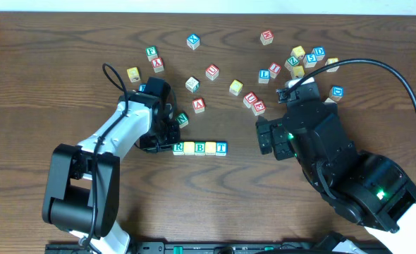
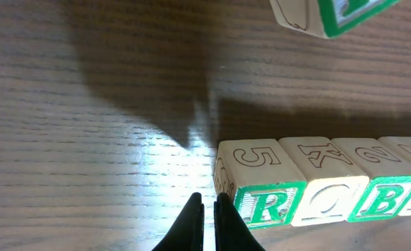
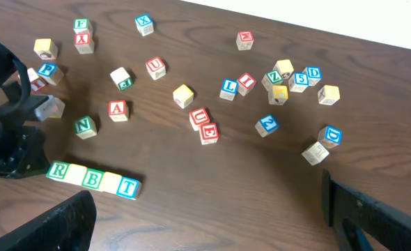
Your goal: Spell out ROBOT
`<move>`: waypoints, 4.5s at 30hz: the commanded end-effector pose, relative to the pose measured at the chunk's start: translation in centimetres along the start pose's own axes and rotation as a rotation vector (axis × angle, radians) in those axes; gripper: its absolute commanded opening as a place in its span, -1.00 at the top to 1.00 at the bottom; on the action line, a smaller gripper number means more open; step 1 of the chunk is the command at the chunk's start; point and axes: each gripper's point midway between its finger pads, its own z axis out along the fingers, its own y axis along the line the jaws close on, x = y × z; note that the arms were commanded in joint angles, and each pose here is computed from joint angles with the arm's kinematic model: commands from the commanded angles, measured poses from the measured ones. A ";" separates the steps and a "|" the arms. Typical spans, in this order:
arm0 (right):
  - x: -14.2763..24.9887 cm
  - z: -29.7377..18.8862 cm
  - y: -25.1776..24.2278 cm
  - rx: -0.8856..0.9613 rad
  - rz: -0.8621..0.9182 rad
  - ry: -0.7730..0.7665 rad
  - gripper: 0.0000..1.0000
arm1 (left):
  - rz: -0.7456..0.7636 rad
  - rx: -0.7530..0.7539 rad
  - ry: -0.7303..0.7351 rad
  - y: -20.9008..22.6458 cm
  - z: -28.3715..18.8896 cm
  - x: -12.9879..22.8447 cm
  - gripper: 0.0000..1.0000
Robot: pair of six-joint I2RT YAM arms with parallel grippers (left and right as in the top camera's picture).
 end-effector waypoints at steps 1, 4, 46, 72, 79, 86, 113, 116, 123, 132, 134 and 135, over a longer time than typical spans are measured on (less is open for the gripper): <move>-0.6 -0.5 -0.3 0.007 -0.003 -0.020 -0.99 | 0.035 0.014 0.021 -0.9 0.5 0.5 0.85; -0.6 -0.5 -0.3 0.007 -0.003 -0.020 -0.99 | 0.053 0.014 0.017 -1.4 0.6 0.6 0.85; -0.3 -0.5 -0.5 0.018 -0.009 -0.010 -0.99 | -0.065 -0.105 -0.165 4.9 -5.3 -2.3 0.66; -0.3 -0.5 -0.5 0.018 -0.010 -0.009 -0.99 | 0.076 0.089 -0.926 1.9 -27.1 5.7 -0.90; -0.3 -0.5 -0.5 0.018 -0.010 -0.009 -0.99 | 0.077 0.091 -0.934 1.9 -27.3 5.9 -0.90; -0.3 -0.5 -0.5 0.018 -0.010 -0.009 -0.98 | 0.076 0.090 -0.931 1.9 -27.3 5.9 -0.90; -0.3 -0.5 -0.5 0.018 -0.010 -0.008 -0.99 | -0.050 0.303 -1.460 4.6 -28.5 12.6 -0.91; -0.3 -0.5 -0.5 0.018 -0.010 -0.008 -0.98 | -0.023 0.357 -1.638 4.1 -30.6 11.1 -0.91; -0.3 -0.5 -0.5 0.018 -0.010 -0.008 -0.99 | -0.050 0.422 -1.949 5.0 -32.7 9.9 -0.91; -0.3 -0.5 -0.5 0.018 -0.010 -0.008 -0.98 | -0.131 0.436 -2.149 7.0 -32.1 9.6 -0.91; -0.3 -0.5 -0.5 0.018 -0.010 -0.008 -0.99 | -0.154 0.421 -2.145 7.5 -31.3 9.2 -0.91; -0.3 -0.5 -0.5 0.018 -0.010 -0.008 -0.98 | -0.170 0.409 -2.138 7.8 -30.7 8.9 -0.91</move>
